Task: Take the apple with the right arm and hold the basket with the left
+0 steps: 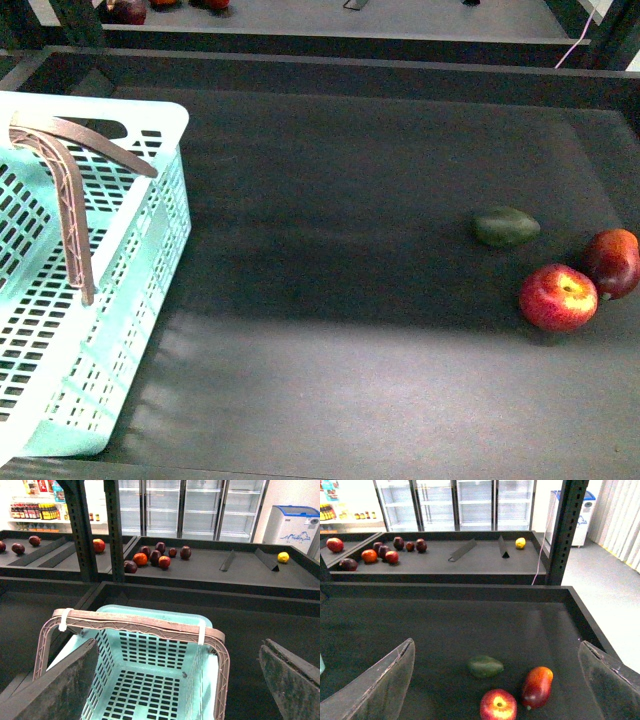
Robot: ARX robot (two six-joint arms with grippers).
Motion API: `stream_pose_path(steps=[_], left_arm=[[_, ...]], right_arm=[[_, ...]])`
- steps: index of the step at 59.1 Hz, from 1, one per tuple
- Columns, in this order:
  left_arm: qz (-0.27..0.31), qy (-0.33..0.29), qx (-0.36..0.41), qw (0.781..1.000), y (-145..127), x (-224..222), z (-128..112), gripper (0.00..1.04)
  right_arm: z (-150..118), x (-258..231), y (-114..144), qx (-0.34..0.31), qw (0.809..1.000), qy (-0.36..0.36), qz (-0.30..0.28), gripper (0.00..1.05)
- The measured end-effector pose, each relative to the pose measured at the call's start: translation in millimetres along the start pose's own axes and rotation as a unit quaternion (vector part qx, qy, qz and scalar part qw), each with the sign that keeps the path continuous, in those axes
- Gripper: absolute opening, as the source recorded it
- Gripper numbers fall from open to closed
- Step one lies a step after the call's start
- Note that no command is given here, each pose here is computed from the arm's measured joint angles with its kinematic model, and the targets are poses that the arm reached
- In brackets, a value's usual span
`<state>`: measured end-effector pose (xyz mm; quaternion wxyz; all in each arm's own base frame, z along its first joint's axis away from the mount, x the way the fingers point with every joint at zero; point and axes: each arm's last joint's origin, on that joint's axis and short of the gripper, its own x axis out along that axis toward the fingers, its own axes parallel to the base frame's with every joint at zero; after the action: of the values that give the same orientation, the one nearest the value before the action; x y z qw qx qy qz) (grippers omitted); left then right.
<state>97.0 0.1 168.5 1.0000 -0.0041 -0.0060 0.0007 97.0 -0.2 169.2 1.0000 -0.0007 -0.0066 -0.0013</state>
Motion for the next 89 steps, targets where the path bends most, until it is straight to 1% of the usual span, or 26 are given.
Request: stream_pose_path(steps=[34, 35, 36, 37, 38, 41, 42, 45, 46, 48, 51, 53, 56, 63, 71, 73, 78, 82, 89], left_arm=[[0.0, 0.0, 0.0, 1.0, 0.0, 0.0, 0.0, 0.98], [-0.001, 0.015, -0.013, 1.0, 0.0, 0.3, -1.0, 0.98], [-0.003, 0.045, -0.027, 0.999, 0.1, 0.2, -0.7, 0.98], [-0.004, 0.085, -0.055, 0.995, 0.2, 0.3, -1.2, 0.98], [-0.002, 0.104, -0.067, 0.992, 0.6, 0.5, -0.9, 0.98], [0.017, 0.204, -0.143, 0.968, 4.1, 2.6, -2.5, 0.98], [0.022, 0.214, -0.156, 0.964, 4.9, 3.1, -3.2, 0.98], [0.044, 0.242, -0.232, 0.941, 11.2, 7.5, -3.7, 0.98], [0.045, 0.243, -0.239, 0.939, 12.3, 8.4, -3.1, 0.98], [0.054, 0.237, -0.291, 0.925, 19.9, 15.7, 3.9, 0.98], [0.058, 0.228, -0.322, 0.917, 26.8, 24.1, 11.8, 0.98], [0.061, 0.223, -0.359, 0.904, 34.5, 36.9, 19.6, 0.98], [0.066, 0.225, -0.404, 0.884, 43.0, 57.8, 24.7, 0.98], [0.079, 0.229, -0.462, 0.853, 54.6, 102.6, 28.9, 0.98], [0.095, 0.236, -0.497, 0.829, 58.2, 138.2, 30.2, 0.98], [0.106, 0.245, -0.511, 0.817, 58.3, 152.0, 27.4, 0.98], [0.128, 0.259, -0.524, 0.801, 57.4, 171.2, 21.3, 0.98], [0.143, 0.268, -0.53, 0.792, 55.3, 183.6, 18.1, 0.98], [0.156, 0.268, -0.537, 0.784, 53.1, 202.5, 18.6, 0.98]], right_arm=[[0.0, 0.0, 0.0, 0.0, 1.0, 0.0, 0.0, 0.96], [0.0, 0.0, 0.0, 0.0, 1.0, 0.0, 0.0, 0.96], [0.0, 0.0, 0.0, 0.0, 1.0, 0.0, 0.0, 0.96], [0.0, 0.0, 0.0, 0.0, 1.0, 0.0, 0.0, 0.96], [0.0, 0.0, 0.0, 0.0, 1.0, 0.0, 0.0, 0.96], [0.0, 0.0, 0.0, 0.0, 1.0, 0.0, 0.001, 0.96], [0.1, 0.0, 0.0, 0.0, 1.0, 0.0, 0.0, 0.96], [0.0, 0.0, 0.0, 0.0, 1.0, 0.0, 0.0, 0.96], [0.0, 0.0, 0.0, 0.0, 1.0, 0.0, 0.0, 0.96], [0.0, 0.0, 0.0, 0.0, 1.0, 0.0, 0.0, 0.96], [0.2, -0.1, 0.1, 0.0, 1.0, -0.001, 0.001, 0.96], [0.1, 0.0, 0.0, 0.0, 1.0, 0.0, 0.0, 0.96], [0.0, 0.0, 0.0, 0.0, 1.0, 0.0, 0.0, 0.96], [0.0, 0.0, 0.0, 0.0, 1.0, 0.0, 0.0, 0.96], [0.0, 0.0, 0.0, 0.0, 1.0, 0.0, 0.0, 0.96], [0.0, 0.0, 0.0, 0.0, 1.0, 0.0, 0.0, 0.96], [0.0, 0.0, 0.0, 0.0, 1.0, 0.0, 0.0, 0.96], [0.0, 0.0, 0.0, 0.0, 1.0, 0.0, 0.0, 0.96], [0.0, 0.0, 0.0, 0.0, 1.0, 0.0, 0.0, 0.96]])
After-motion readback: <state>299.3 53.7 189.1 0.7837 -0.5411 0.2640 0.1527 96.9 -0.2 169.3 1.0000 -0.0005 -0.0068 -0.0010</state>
